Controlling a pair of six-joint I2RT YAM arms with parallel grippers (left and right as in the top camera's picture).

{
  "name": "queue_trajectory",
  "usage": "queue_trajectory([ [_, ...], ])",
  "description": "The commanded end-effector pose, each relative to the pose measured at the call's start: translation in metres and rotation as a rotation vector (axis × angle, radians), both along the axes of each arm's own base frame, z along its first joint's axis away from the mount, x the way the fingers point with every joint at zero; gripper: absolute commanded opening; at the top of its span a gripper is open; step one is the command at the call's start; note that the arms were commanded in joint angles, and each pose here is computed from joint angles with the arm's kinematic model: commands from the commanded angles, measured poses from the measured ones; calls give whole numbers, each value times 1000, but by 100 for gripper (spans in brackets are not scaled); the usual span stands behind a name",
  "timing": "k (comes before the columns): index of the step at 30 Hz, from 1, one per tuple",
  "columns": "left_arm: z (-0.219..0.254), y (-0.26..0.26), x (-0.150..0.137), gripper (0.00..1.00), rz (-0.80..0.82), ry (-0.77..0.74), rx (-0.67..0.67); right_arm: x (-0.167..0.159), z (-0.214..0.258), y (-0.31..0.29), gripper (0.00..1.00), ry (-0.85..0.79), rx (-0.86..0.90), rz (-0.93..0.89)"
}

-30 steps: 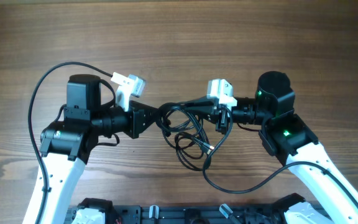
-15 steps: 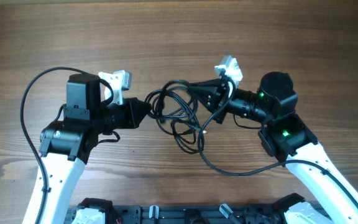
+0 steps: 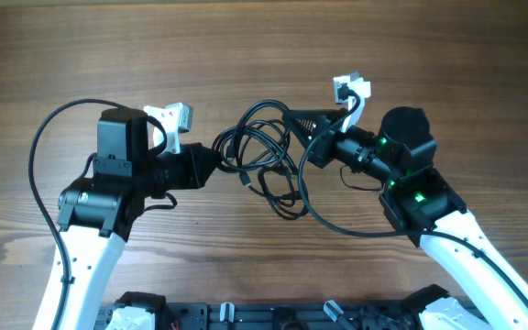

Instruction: Untangle cables

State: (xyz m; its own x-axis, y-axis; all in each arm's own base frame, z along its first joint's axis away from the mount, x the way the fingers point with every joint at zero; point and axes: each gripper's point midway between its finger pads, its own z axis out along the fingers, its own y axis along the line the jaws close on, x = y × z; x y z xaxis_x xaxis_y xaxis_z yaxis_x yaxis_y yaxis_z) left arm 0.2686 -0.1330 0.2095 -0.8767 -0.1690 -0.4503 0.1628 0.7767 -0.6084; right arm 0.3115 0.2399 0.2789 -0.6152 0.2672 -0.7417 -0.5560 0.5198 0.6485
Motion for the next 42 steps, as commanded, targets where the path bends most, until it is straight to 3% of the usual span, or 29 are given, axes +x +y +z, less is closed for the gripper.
queue_trajectory([
  [1, -7, 11, 1, 4, 38, 8, 58, 28, -6, -28, 4, 114, 33, -230],
  [5, -7, 12, 2, 4, 38, 7, 58, 25, -27, -30, 5, 198, -4, -235],
  [7, -6, 11, 3, 4, 36, -5, 58, 19, -43, -32, 15, 256, -41, -237],
  [11, -3, 11, 7, 4, 34, -30, 56, 14, -55, -34, 12, 303, -69, -239],
  [14, -3, 11, 8, 4, 34, -31, 55, 15, -55, -34, 15, 303, -69, -239],
  [17, -3, 11, 8, 4, 34, -31, 56, 14, -54, -34, 32, 240, -122, -209],
  [21, 0, 8, 6, 4, 20, -33, 39, 9, -55, -30, 60, 16, -300, -85],
  [22, 9, -5, 2, 4, -56, -59, -22, 5, -53, -25, 67, -74, -353, -12],
  [25, 41, -36, -11, 4, -257, -154, -195, -17, -45, -5, 75, -286, -400, 211],
  [30, 71, -54, -25, 4, -401, -224, -342, -43, -37, 9, 75, -555, -430, 428],
  [33, 76, -56, -30, 4, -432, -224, -375, -58, -30, 16, 66, -717, -421, 534],
  [38, 81, -59, -35, 4, -462, -232, -403, -58, -26, 17, 57, -794, -439, 545],
  [42, 83, -60, -37, 4, -475, -230, -417, -55, -18, 19, 58, -844, -434, 528],
])
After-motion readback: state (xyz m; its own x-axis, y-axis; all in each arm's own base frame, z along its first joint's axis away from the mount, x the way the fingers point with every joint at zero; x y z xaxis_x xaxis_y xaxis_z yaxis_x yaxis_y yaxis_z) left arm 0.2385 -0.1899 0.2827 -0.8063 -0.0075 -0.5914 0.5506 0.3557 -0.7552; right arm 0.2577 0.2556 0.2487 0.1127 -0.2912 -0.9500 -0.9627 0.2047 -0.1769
